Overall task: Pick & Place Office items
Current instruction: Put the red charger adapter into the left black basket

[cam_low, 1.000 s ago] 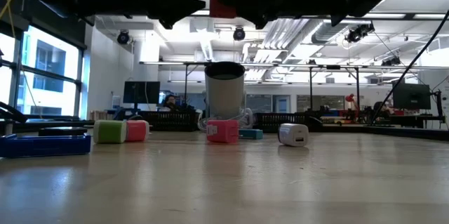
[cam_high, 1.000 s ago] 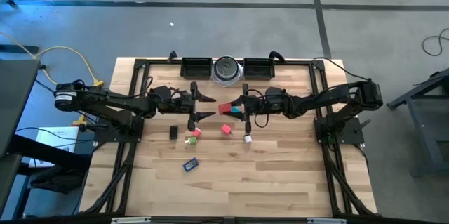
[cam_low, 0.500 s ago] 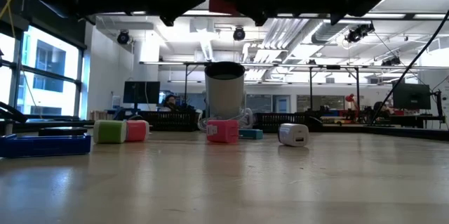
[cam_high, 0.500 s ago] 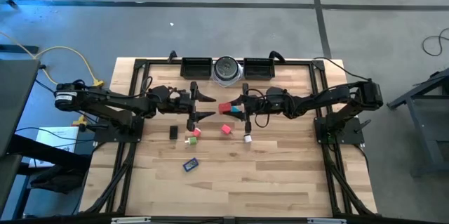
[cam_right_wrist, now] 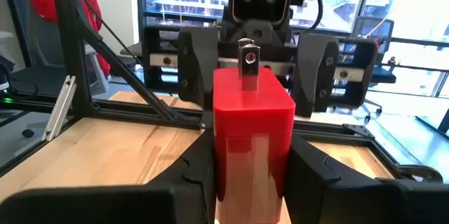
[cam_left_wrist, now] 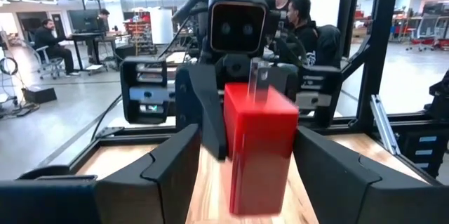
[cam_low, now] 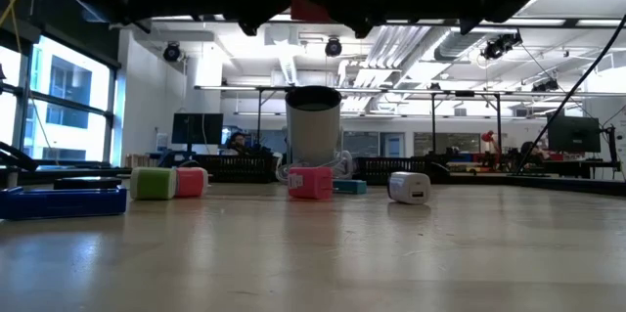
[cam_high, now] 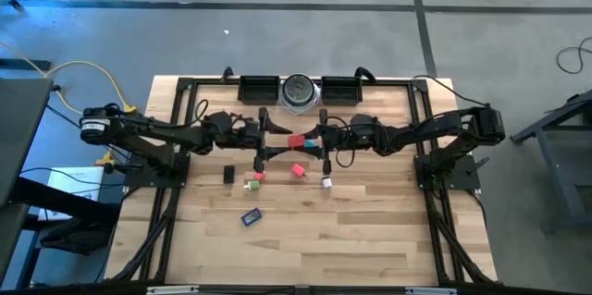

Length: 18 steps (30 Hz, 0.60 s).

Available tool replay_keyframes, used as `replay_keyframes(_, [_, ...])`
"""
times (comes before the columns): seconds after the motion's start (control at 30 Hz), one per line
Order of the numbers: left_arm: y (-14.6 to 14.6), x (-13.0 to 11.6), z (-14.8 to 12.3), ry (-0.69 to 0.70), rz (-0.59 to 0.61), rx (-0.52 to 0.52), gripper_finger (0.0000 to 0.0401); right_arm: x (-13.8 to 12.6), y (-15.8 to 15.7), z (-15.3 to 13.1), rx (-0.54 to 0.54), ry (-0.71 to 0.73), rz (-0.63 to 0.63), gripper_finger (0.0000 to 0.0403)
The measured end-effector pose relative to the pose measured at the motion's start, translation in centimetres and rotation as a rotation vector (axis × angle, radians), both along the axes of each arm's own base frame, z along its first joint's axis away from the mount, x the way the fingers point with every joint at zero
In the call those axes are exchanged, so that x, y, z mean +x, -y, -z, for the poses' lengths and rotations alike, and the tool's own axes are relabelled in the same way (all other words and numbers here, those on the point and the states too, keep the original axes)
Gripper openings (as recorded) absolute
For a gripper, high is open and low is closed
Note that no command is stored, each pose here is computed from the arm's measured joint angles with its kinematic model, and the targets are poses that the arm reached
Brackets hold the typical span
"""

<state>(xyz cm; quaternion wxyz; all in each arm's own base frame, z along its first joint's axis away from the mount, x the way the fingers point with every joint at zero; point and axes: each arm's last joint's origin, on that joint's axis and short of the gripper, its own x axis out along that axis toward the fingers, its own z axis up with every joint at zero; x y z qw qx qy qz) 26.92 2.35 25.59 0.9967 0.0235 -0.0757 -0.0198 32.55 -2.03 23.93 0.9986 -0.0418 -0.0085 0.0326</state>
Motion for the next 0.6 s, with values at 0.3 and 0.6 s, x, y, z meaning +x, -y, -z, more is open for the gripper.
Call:
replay_keyframes(0.3, [-0.02,0.15,-0.35,0.007,0.000,-0.002,0.0218,0.00,0.00,0.03,0.000,-0.002,0.000,0.0103])
replay_keyframes(0.6, [-0.03,0.96,0.00,-0.031,0.027,-0.018,0.0214,0.00,0.00,-0.02,-0.001,0.003,-0.001,0.0103])
